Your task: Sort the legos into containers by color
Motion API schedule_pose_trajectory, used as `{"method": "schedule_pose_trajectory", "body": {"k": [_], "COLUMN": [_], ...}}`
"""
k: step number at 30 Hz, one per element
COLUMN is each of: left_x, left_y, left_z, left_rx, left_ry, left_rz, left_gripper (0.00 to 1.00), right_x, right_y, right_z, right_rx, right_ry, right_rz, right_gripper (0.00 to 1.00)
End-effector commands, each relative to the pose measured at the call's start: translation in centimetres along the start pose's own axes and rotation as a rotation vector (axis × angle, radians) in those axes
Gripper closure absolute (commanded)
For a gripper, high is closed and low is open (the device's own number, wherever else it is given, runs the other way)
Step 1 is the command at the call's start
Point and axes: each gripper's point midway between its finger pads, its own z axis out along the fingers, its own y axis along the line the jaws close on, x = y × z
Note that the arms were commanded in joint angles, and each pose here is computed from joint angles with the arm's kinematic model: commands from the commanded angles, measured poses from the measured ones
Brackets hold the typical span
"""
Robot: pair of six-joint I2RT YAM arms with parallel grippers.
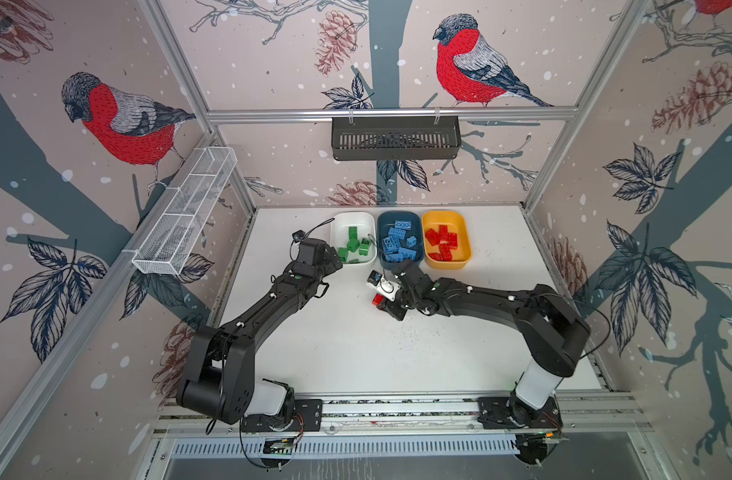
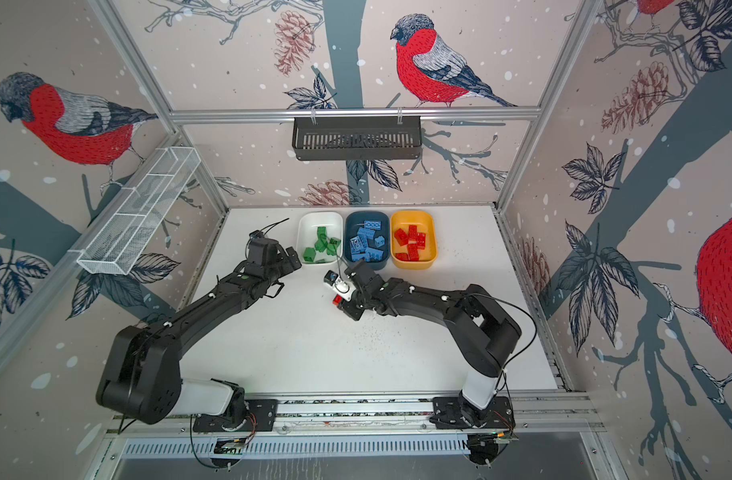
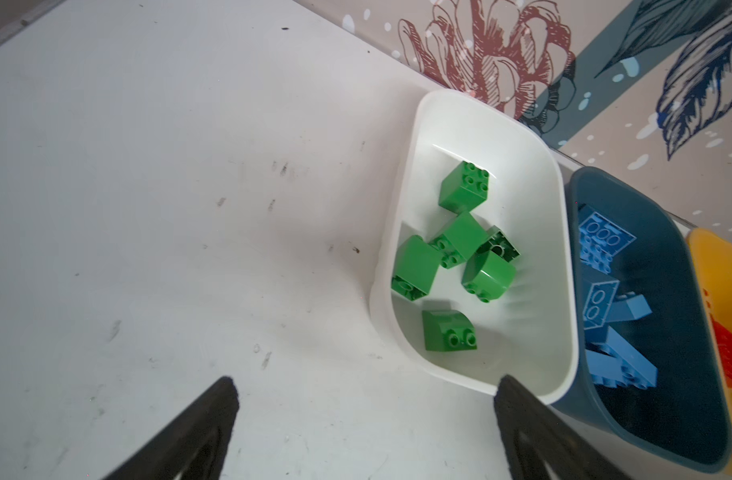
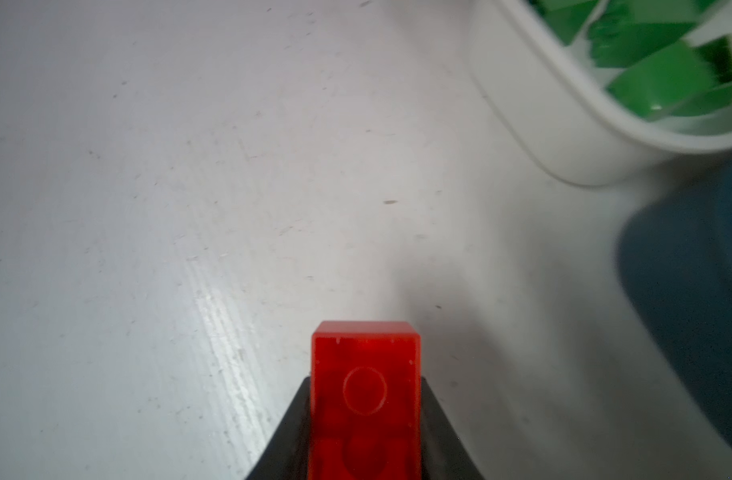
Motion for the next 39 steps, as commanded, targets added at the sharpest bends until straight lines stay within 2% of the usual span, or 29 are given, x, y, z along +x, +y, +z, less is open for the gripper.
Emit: {"method": "schedule_pose_trajectory", "body": {"k": [1, 4, 7, 11, 14, 15, 17, 18, 19, 21, 22, 25, 27, 30, 32, 36, 39], "left_x": [0.0, 1.1, 2.1, 2.9, 3.2, 3.0, 2.6, 2.3, 1.8, 0.8, -0.1, -3.6, -5.5, -7.3, -7.3, -5.5, -4.5], "left_y": [-5.1, -9.6, -13.3, -16.2, -16.8, -16.6, -16.0, -15.7, -15.1, -13.7, -12.4, -6.8, -2.8, 4.2, 8.1, 13.2, 13.4], "left_z": [-0.3, -0.9, -1.8, -2.8, -2.8, -2.7, -2.3, -2.2, -2.1, -1.8, -1.5, -1.3, -1.7, -2.3, -2.5, -1.3, 0.7], "left_rx": [0.214, 0.403, 0.574, 0.731, 0.76, 0.743, 0.695, 0.667, 0.63, 0.538, 0.457, 0.162, 0.02, -0.184, -0.29, -0.405, -0.342], "left_ry": [-0.006, 0.021, 0.052, 0.084, 0.101, 0.095, 0.074, 0.064, 0.043, -0.009, -0.049, -0.211, -0.285, -0.391, -0.432, -0.415, -0.401], "left_rz": [0.056, 0.146, 0.219, 0.277, 0.295, 0.295, 0.305, 0.308, 0.312, 0.321, 0.31, 0.261, 0.232, 0.157, 0.133, 0.147, 0.22], "left_gripper": [0.03, 0.03, 0.03, 0.03, 0.03, 0.03, 0.03, 0.03, 0.03, 0.03, 0.03, 0.03, 0.03, 0.03, 0.03, 0.03, 0.03], "right_x": [-2.6, -2.4, -0.8, 1.8, 3.1, 3.1, 3.0, 2.7, 2.3, 1.9, 1.8, 2.5, 4.7, 10.5, 14.5, 19.6, 20.1], "right_y": [-4.6, -11.1, -17.1, -22.9, -25.4, -25.8, -26.3, -26.4, -26.5, -26.6, -26.8, -27.2, -27.6, -27.7, -27.4, -27.1, -26.6], "right_z": [-2.9, -6.1, -8.4, -9.4, -8.7, -8.3, -7.9, -8.1, -8.8, -10.6, -12.2, -17.2, -20.6, -24.9, -26.6, -26.4, -24.9], "right_rx": [0.119, 0.272, 0.411, 0.546, 0.59, 0.58, 0.575, 0.581, 0.598, 0.646, 0.689, 0.826, 0.959, 1.212, 1.321, 1.324, 1.215], "right_ry": [-0.165, -0.254, -0.289, -0.258, -0.196, -0.179, -0.16, -0.166, -0.186, -0.236, -0.277, -0.414, -0.472, -0.478, -0.463, -0.397, -0.466], "right_rz": [0.137, 0.302, 0.476, 0.645, 0.707, 0.715, 0.716, 0.707, 0.698, 0.682, 0.677, 0.688, 0.713, 0.759, 0.808, 0.832, 0.782], "right_gripper": [0.71, 0.71, 0.71, 0.7, 0.67, 0.62, 0.46, 0.32, 0.24, 0.14, 0.01, 0.01, 0.0, 0.0, 0.0, 0.0, 0.01]}}
